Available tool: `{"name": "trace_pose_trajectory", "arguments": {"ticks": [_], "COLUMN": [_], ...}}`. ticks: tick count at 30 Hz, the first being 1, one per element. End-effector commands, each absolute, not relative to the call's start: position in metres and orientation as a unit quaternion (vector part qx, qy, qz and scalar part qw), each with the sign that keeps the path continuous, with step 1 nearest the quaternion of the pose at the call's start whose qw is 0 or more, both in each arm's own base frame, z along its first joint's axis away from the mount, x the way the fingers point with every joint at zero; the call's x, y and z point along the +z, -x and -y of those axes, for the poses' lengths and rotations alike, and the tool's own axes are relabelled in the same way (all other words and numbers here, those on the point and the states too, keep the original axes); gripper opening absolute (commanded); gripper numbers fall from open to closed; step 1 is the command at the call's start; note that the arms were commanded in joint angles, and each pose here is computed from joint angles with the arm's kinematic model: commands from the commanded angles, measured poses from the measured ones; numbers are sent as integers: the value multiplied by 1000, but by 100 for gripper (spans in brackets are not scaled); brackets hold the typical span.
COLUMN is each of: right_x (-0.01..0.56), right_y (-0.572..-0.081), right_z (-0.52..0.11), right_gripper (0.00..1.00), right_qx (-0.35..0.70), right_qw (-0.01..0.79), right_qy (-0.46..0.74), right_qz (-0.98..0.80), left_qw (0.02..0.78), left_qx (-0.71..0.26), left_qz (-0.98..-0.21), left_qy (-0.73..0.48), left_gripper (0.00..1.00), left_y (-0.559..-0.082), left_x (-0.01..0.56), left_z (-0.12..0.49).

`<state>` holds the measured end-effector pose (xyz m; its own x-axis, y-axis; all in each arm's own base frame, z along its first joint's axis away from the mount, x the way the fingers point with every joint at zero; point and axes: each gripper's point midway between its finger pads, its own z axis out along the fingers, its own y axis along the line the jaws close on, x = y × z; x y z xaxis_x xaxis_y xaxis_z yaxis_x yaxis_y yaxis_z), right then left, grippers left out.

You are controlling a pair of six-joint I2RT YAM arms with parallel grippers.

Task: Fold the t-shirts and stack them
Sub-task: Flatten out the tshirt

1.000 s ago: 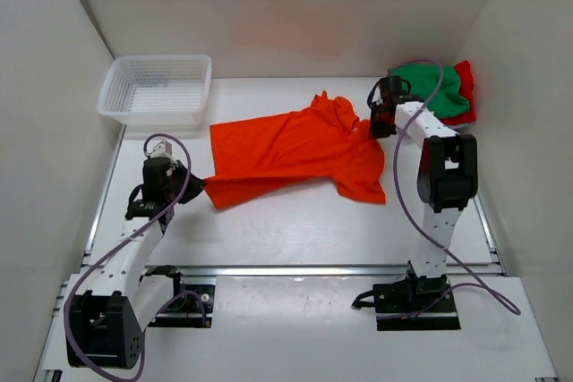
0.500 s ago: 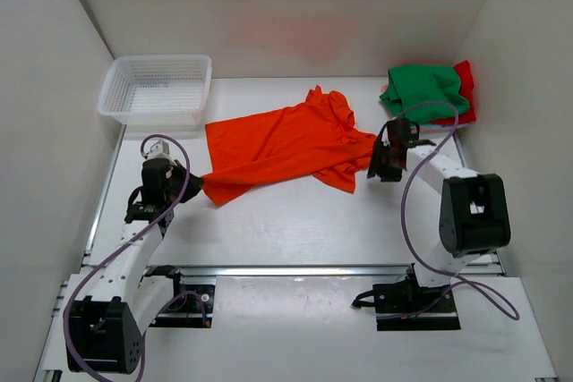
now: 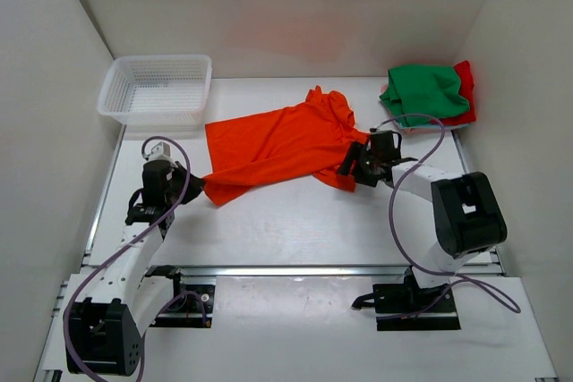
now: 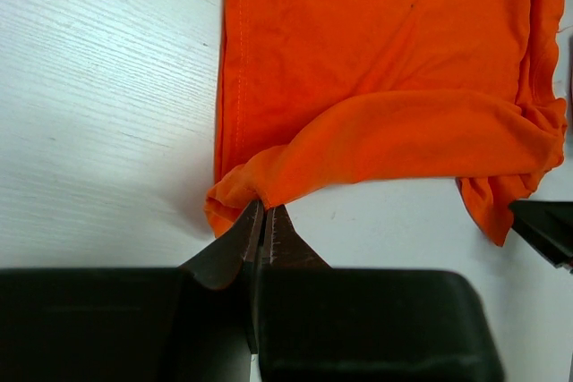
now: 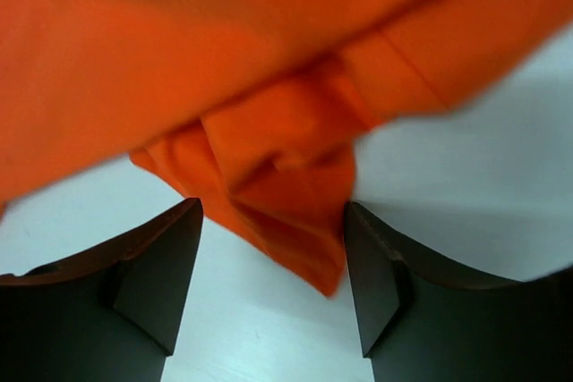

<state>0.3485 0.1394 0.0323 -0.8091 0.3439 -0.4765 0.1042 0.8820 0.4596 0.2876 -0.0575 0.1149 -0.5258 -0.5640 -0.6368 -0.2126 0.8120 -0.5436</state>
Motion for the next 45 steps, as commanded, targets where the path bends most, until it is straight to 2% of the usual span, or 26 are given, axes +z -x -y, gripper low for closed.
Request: {"name": "trace_pose_trajectory", "arguments": {"ticks": [1, 2, 3, 4, 5, 6, 8, 12, 16, 20, 23, 24, 26, 28, 32, 37, 42, 43, 45], "right_x": [4, 6, 3, 3, 4, 9, 39, 137, 279, 408, 484, 493, 541, 566, 576, 525, 450, 433, 442], "right_y": [-346, -352, -353, -353, -353, -350, -340, -331, -323, -289, -262, -257, -237, -227, -250, -315, -391, -411, -438], "right_z": [-141, -142, -145, -147, -149, -150, -148, -145, -135, -119, -97, -90, -68, -67, -75, -72, -69, -64, -53], "right_gripper": [63, 58, 46, 21, 4, 0, 0, 0, 1, 0, 0, 0, 0, 0, 0, 0, 0, 0, 0], "right_qx": [200, 201, 202, 209, 217, 220, 220, 243, 284, 303, 295, 290, 262, 254, 258, 264, 240, 228, 193], "right_qw": [248, 250, 244, 235, 229, 227, 239, 333, 483, 600, 666, 672, 717, 735, 736, 685, 627, 616, 633], "right_qy": [-132, -129, -120, -118, -113, -107, -89, -53, -30, -2, 5, 12, 13, 24, 41, 50, 60, 55, 70], "right_qz": [-939, -938, -941, -942, -942, -943, -942, -909, -828, -740, -685, -682, -645, -628, -625, -677, -739, -752, -746], "left_qw": [440, 444, 440, 441, 443, 444, 450, 474, 518, 567, 603, 612, 621, 627, 625, 603, 565, 569, 561], "left_qx": [-213, -213, -210, -209, -209, -213, -219, -239, -283, -337, -361, -363, -364, -370, -367, -348, -332, -331, -329], "left_qz": [-843, -841, -844, -843, -842, -842, -837, -822, -785, -734, -695, -687, -680, -672, -674, -699, -736, -734, -741], "left_qy": [223, 223, 224, 225, 227, 221, 221, 206, 187, 160, 153, 148, 137, 136, 143, 163, 169, 166, 168], "left_gripper": [0, 0, 0, 0, 0, 0, 0, 0, 0, 0, 0, 0, 0, 0, 0, 0, 0, 0, 0], "left_y": [-287, -290, -289, -289, -289, -291, -293, -304, -325, -334, -327, -324, -324, -323, -337, -379, -440, -447, -478], "left_x": [119, 123, 119, 121, 121, 125, 135, 173, 256, 359, 425, 445, 469, 485, 486, 451, 399, 403, 393], "left_z": [59, 59, 58, 57, 57, 59, 59, 65, 72, 84, 83, 83, 84, 85, 83, 70, 65, 62, 58]}}
